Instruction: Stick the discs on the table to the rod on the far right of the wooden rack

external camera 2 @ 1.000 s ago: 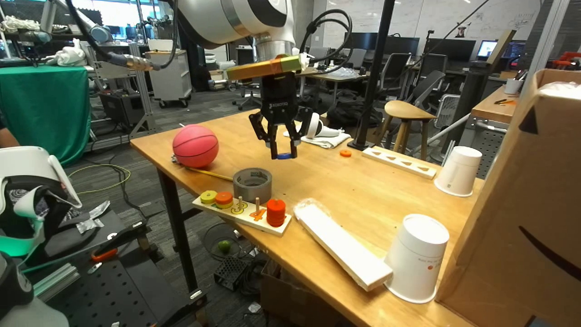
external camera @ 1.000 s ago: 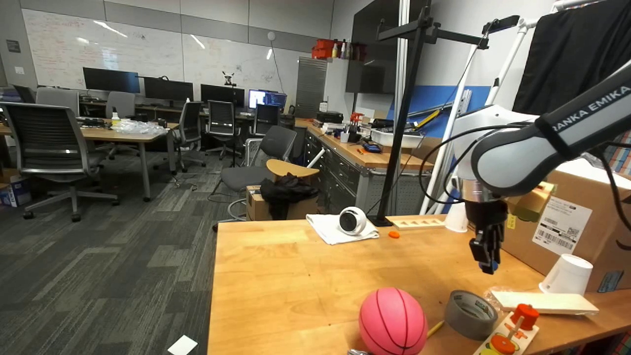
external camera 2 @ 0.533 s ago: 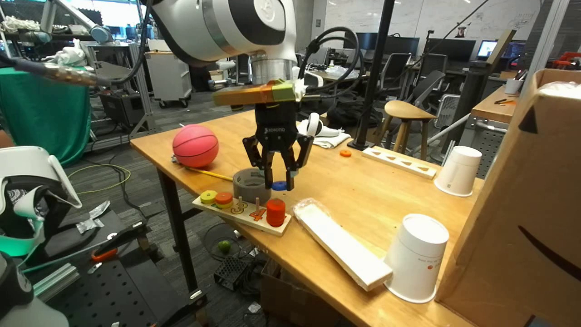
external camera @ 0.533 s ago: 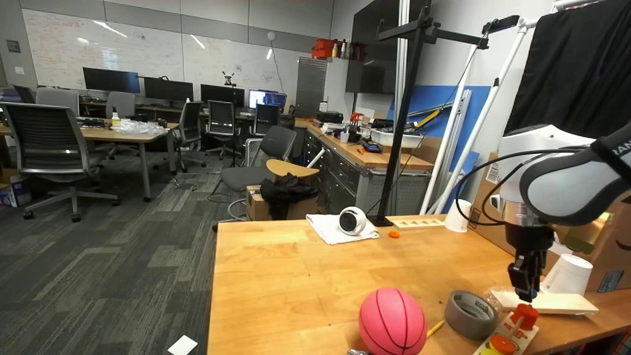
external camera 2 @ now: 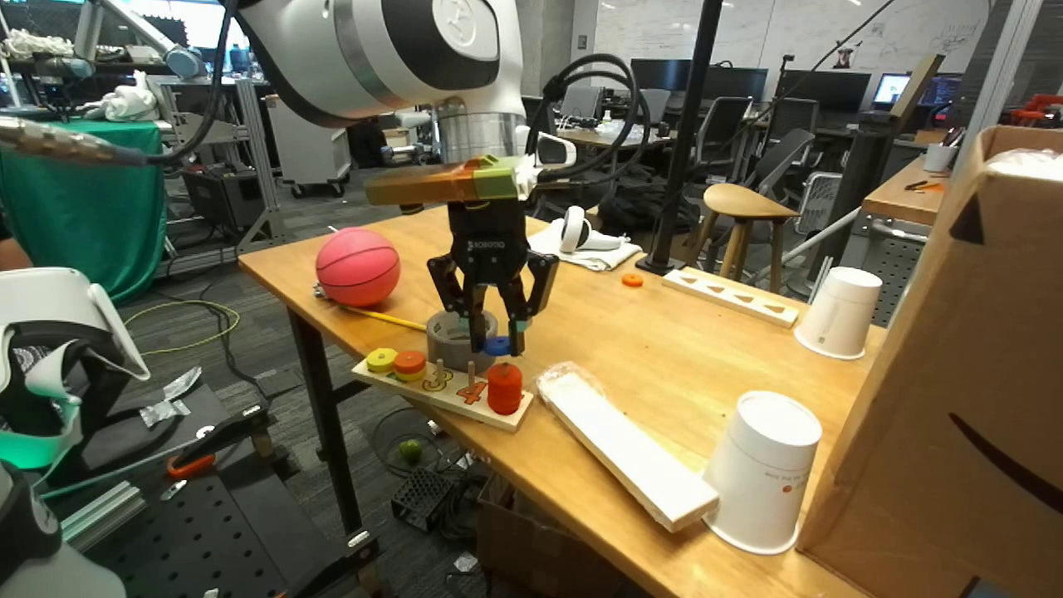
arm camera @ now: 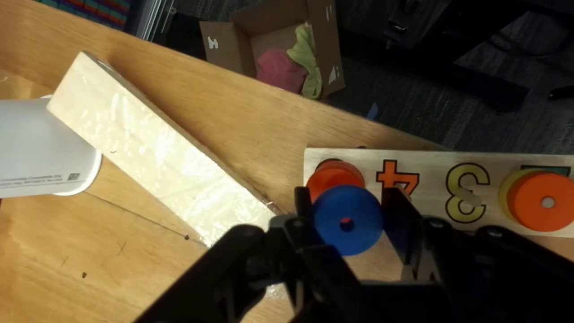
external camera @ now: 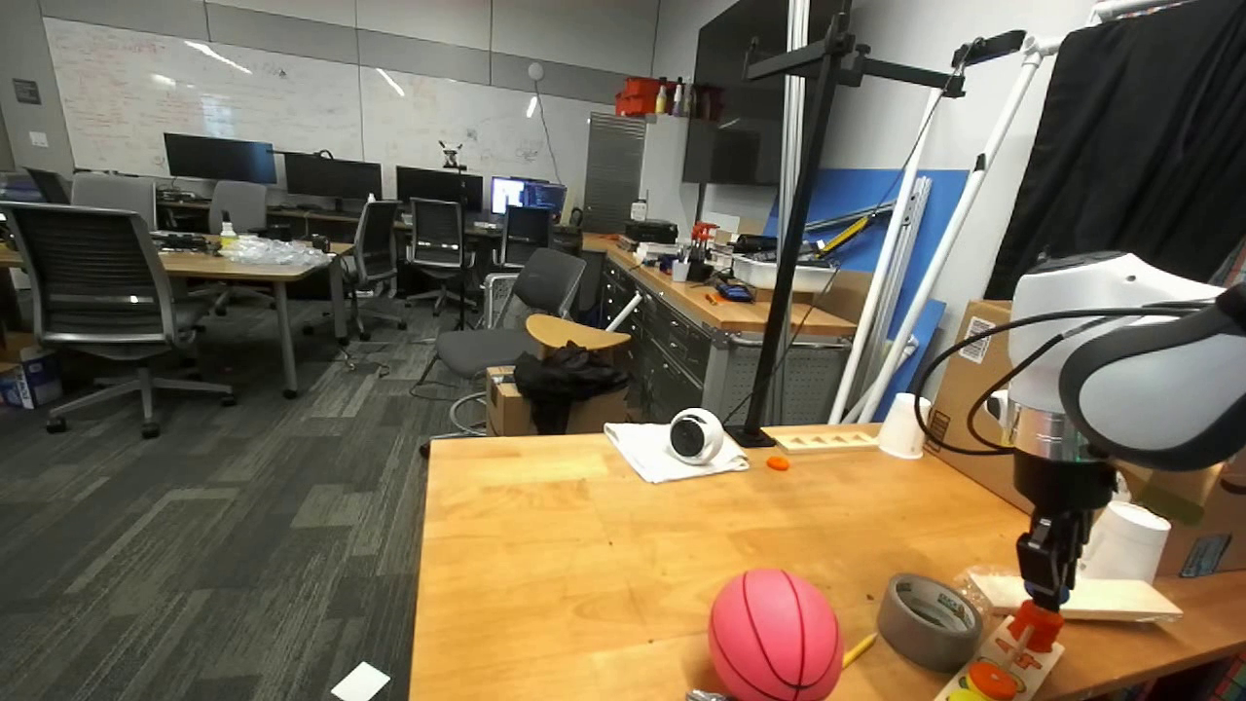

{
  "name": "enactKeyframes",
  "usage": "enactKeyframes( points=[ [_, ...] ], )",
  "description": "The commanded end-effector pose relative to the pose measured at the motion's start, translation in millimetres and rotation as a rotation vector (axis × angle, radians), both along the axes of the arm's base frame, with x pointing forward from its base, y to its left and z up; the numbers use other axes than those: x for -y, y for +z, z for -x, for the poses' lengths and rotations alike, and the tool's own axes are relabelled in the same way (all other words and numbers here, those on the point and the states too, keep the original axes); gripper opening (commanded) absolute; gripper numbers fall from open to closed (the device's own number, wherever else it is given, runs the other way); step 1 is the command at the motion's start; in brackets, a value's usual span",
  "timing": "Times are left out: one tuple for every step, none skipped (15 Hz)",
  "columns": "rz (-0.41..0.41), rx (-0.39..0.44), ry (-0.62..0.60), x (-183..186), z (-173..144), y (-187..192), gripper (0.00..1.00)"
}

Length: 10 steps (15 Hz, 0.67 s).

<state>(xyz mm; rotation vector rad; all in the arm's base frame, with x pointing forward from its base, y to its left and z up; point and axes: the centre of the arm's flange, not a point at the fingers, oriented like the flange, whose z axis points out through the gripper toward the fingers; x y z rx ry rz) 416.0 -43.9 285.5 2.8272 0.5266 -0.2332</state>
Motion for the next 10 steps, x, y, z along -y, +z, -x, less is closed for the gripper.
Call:
enactKeyframes(
  points=[
    [-0.007,0.011,-0.019,5.0,17.1,-1.7,0.25],
    [-0.01,0.011,-0.02,5.1,18.0,-6.1,0.25],
    [-0.011,0.009,-0.023,5.5,18.9,-8.6,0.25],
    [-0.012,0.012,-0.029,5.8,18.3,-10.8,0.25],
    [-0.015,0.022,-0.028,5.3,17.0,-11.6,0.25],
    [-0.013,0.027,-0.026,5.0,15.7,-11.5,0.25],
    [-0.009,0.039,-0.02,4.1,13.4,-8.8,0.25],
    [-0.005,0.048,-0.018,4.3,12.3,-7.7,0.25],
    [0.0,0.058,-0.015,5.2,11.1,-4.9,0.25],
    [0.003,0.068,-0.012,6.3,10.4,-2.5,0.25]
  ],
)
